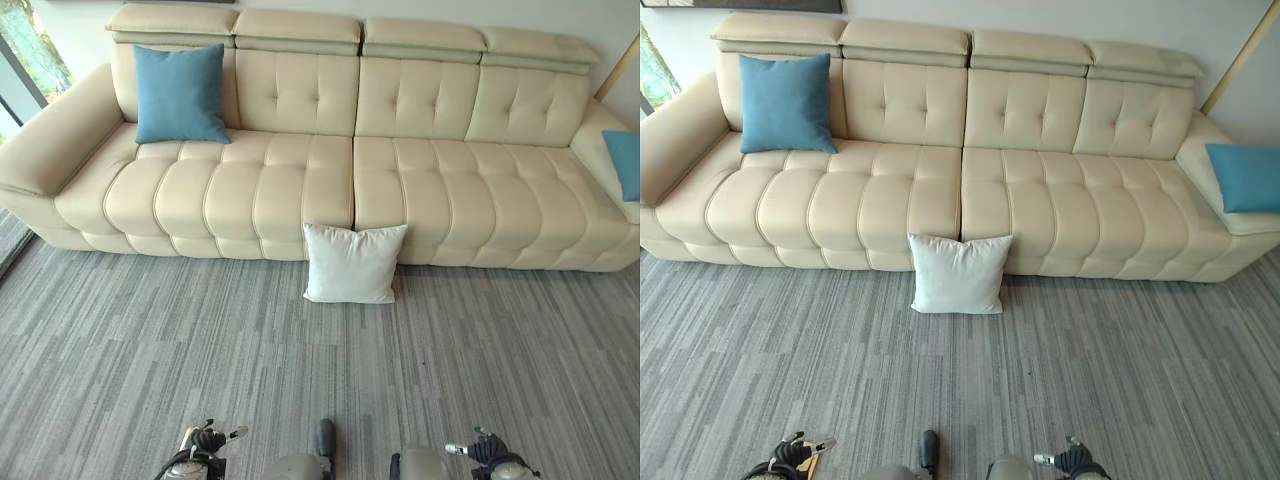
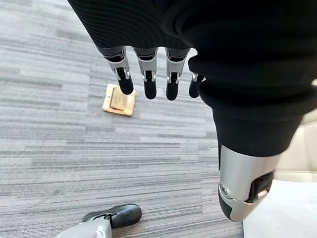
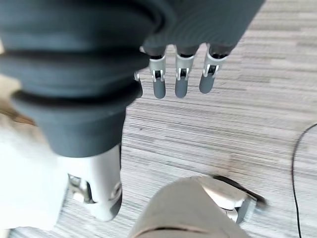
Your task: Pick up all the scattered cushions and arrange them neatly on the sofa.
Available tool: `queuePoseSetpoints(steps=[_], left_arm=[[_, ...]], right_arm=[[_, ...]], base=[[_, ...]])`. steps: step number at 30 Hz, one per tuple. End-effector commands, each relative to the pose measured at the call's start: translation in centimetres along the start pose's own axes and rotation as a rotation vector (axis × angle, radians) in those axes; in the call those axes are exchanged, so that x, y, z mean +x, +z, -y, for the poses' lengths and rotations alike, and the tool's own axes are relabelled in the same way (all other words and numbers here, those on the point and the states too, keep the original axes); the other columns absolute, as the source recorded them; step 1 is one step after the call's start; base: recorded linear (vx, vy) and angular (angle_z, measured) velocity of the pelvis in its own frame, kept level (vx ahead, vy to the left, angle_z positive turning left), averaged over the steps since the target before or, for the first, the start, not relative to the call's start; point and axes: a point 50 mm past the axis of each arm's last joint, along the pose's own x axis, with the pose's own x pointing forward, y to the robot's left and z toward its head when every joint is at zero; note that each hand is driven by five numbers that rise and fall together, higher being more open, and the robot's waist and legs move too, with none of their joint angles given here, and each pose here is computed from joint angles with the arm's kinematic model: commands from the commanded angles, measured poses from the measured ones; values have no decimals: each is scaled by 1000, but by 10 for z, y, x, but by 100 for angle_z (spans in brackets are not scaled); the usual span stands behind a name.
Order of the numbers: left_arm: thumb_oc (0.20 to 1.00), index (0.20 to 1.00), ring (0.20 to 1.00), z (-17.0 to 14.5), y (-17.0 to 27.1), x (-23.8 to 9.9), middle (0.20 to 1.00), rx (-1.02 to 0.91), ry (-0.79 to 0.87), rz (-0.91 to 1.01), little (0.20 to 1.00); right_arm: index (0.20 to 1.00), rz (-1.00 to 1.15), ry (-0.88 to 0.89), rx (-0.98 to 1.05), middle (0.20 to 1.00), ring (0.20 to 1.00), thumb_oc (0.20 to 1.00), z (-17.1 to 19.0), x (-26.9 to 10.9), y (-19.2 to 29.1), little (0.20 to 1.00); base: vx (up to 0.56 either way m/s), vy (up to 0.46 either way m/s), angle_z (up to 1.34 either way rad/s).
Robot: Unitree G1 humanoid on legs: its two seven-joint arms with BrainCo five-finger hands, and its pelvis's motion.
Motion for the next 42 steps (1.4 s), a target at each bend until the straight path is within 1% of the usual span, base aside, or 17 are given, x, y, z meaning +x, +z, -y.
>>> queuePoseSetpoints(steps=[1,8,12,13,17,22,26,28,29,33,38,42], left_arm=[[1000,1000,1000,-5,30,3,1000,-35,20,106,1000],[1000,1000,1000,-7,42,4,1000,-29,37,148,1000],[1000,1000,1000,-3,32,3,1000,-12,21,127,1000],[1000,1000,1000,4,25,2,1000,-7,4,103,1000],[1000,1000,1000,13,23,1,1000,-25,-36,96,1000],[1000,1000,1000,17,28,1,1000,-53,-38,108,1000],[1000,1000,1000,20,21,0,1000,-56,-46,89,1000],[1000,1000,1000,19,18,0,1000,-34,-36,65,1000],[1000,1000,1000,19,21,0,1000,-42,-40,84,1000],[1000,1000,1000,21,24,0,1000,-37,-46,101,1000],[1000,1000,1000,14,16,1,1000,-1,-32,67,1000],[1000,1000,1000,11,24,4,1000,32,-12,75,1000]], right_arm=[[1000,54,-88,21,1000,1000,1000,26,5,22,1000],[1000,-2,-100,-1,1000,1000,1000,30,5,8,1000],[1000,-49,-103,19,1000,1000,1000,34,1,-11,1000],[1000,-74,-104,35,1000,1000,1000,35,0,-18,1000],[1000,-44,-119,61,1000,1000,1000,42,2,-10,1000],[1000,-30,-140,56,1000,1000,1000,49,4,-3,1000],[1000,-32,-139,56,1000,1000,1000,48,3,-6,1000],[1000,-47,-175,26,1000,1000,1000,56,3,-8,1000],[1000,-28,-169,26,1000,1000,1000,56,3,-4,1000],[1000,-16,-156,31,1000,1000,1000,52,3,-3,1000],[1000,-59,-140,18,1000,1000,1000,45,2,-13,1000],[1000,-31,-148,-36,1000,1000,1000,43,5,0,1000]], base=[[414,-80,7],[483,-114,8],[740,-210,29],[558,-217,54],[425,-219,29],[385,-182,-23],[262,46,-30],[204,122,-23],[111,69,-13],[70,91,-9],[76,65,16],[-93,47,-4]])
